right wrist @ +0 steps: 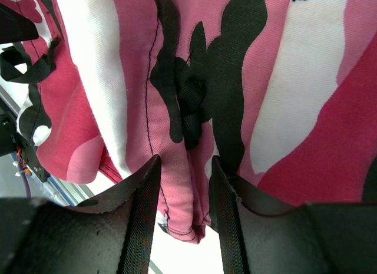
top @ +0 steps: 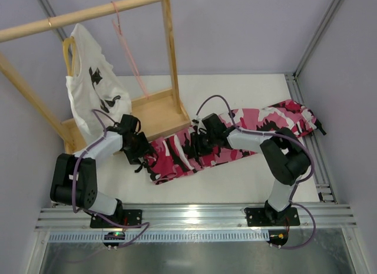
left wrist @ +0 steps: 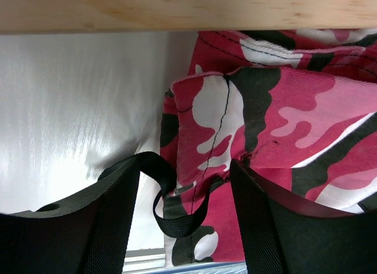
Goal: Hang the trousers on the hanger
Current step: Fold the trousers
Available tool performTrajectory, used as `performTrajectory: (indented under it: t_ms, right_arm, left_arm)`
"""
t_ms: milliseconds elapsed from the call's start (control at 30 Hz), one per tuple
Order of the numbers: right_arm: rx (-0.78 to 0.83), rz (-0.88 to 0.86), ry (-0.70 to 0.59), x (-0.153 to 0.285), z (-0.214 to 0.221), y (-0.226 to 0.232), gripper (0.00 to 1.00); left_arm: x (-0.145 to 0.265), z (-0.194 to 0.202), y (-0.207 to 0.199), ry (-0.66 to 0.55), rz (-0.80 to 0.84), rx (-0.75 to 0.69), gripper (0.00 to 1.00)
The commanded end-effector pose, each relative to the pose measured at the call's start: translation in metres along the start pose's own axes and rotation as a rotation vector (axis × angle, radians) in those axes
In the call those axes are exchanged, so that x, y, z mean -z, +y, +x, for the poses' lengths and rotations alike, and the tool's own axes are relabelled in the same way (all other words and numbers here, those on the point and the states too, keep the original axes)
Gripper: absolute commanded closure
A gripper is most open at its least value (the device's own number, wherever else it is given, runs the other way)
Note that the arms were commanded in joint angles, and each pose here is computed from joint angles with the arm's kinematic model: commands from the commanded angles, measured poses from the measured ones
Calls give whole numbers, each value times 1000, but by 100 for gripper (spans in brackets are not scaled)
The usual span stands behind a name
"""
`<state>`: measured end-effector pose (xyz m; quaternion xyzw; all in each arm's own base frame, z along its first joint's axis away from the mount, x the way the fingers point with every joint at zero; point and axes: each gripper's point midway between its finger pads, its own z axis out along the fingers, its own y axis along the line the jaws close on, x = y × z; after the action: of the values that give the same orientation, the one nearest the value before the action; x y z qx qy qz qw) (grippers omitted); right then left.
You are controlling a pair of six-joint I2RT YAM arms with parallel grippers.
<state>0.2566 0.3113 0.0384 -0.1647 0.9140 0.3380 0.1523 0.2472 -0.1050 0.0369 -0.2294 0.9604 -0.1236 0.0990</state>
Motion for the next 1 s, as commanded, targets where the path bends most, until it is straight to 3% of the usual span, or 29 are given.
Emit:
performTrajectory:
  t_ms: [0,200,233,267,367,500,600,767,967]
  right_arm:
    - [20,-31,-13,-8,-4,3,57]
    - [1,-74,-22,-11,-6,9,60]
    - [2,-75,-24,-9,-6,10,67]
    - [4,-76,-30,-7,-8,12,79]
    - [8,-68,-64,5,-16,19,96]
    - [8,-40,-115,25,-23,23,96]
    - [12,0,-166,42,-30,25,96]
    - [17,100,-244,64,-42,21,96]
    - [-46,278,-211,56,-30,-13,96]
  left_arm:
    - [-3,-6,-8,-13,42,-18,37]
    - [-7,-4,-8,0,43,-24,41]
    - [-8,-4,-7,4,45,-22,43]
    - [-8,-4,-8,3,46,-23,44]
    - [-9,-4,-9,4,53,-22,53]
    - [-11,-2,-9,12,61,-23,80]
    - [-12,-2,-10,12,68,-21,91]
    - [-11,-2,-11,9,71,-22,98]
    - [-10,-4,-8,-1,50,-21,99]
